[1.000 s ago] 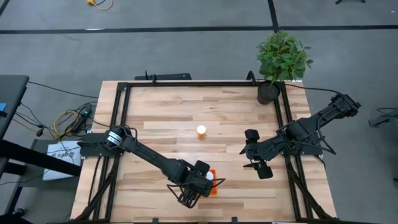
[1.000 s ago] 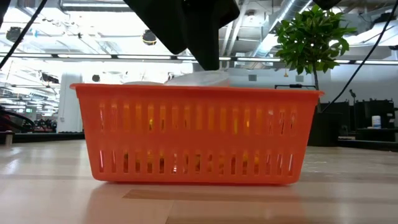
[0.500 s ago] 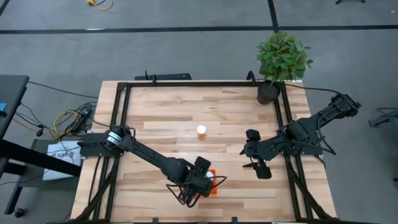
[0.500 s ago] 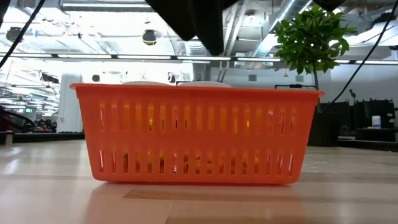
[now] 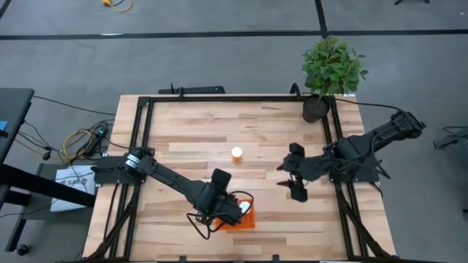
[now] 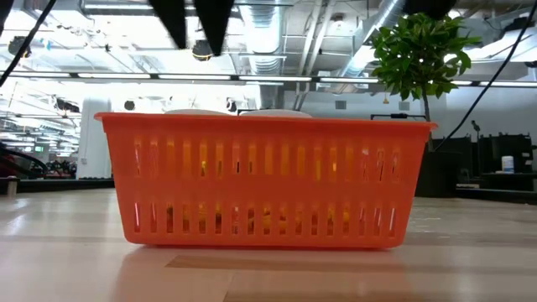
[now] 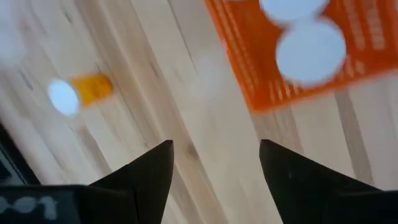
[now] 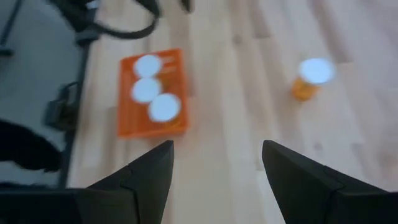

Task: Pick and place pill bottles into a basket
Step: Put the orange pill bottle into the orange bin

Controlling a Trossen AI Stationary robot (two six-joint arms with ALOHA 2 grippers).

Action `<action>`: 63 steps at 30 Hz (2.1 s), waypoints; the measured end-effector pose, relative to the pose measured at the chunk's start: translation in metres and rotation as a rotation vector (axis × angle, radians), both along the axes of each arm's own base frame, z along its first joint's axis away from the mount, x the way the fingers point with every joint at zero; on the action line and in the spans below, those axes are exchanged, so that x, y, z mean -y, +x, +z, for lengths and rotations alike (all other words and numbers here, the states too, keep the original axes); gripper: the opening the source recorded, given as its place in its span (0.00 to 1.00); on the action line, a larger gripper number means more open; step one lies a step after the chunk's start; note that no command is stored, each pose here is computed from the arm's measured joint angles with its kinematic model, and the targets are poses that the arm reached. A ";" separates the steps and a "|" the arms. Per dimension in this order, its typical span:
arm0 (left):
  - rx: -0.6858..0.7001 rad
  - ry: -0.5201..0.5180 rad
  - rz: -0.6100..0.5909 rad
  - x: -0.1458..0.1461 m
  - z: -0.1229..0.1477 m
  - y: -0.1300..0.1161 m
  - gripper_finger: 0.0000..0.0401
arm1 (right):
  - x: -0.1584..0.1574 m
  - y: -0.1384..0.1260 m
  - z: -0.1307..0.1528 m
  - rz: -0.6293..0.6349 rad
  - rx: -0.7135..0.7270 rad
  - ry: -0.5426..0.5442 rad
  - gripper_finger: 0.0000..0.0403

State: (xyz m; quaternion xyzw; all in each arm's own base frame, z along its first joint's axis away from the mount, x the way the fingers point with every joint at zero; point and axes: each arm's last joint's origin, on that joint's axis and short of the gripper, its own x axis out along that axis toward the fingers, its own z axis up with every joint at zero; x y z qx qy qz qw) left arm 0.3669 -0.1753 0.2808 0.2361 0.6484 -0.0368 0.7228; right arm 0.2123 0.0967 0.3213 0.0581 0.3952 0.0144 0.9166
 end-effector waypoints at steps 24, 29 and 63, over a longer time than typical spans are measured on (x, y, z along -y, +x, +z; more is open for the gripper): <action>0.624 -0.247 0.146 -0.114 0.036 -0.135 0.57 | 0.094 0.067 0.002 -0.279 0.104 -0.152 0.60; 0.678 -0.258 0.197 -0.137 0.017 -0.148 0.57 | 0.112 0.099 -0.003 -0.275 0.048 -0.097 0.60; 0.767 -0.310 0.344 -0.213 -0.026 -0.166 0.57 | 0.130 0.176 -0.062 0.104 -0.379 -0.217 0.60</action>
